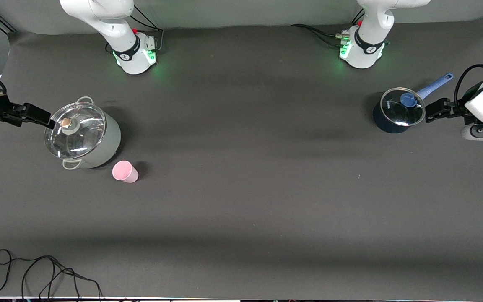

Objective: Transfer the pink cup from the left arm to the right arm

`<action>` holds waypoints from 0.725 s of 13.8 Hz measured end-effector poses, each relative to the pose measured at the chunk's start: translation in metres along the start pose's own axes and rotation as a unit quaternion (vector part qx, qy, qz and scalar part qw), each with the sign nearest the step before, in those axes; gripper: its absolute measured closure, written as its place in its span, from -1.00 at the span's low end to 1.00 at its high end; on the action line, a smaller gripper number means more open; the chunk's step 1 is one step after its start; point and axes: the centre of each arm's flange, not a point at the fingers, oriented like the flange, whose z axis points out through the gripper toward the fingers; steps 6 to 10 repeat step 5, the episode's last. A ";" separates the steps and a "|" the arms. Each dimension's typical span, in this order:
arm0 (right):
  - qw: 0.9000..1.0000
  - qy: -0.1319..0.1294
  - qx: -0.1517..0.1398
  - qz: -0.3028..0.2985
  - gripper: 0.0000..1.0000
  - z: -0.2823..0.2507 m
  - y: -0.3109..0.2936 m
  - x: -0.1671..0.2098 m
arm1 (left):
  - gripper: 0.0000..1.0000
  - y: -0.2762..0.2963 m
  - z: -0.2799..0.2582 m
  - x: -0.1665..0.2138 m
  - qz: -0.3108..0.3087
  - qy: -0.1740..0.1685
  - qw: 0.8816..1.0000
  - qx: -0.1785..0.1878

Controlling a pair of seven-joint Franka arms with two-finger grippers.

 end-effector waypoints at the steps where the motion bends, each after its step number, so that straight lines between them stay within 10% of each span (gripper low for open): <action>1: 1.000 -0.001 0.000 -0.004 -1.00 0.001 -0.004 0.000 | -1.00 0.000 -0.002 0.000 -0.004 0.004 1.000 0.000; 10: 1.000 -0.002 0.000 -0.005 -1.00 0.002 -0.005 0.000 | -1.00 0.001 -0.004 0.001 -0.023 0.011 1.000 -0.001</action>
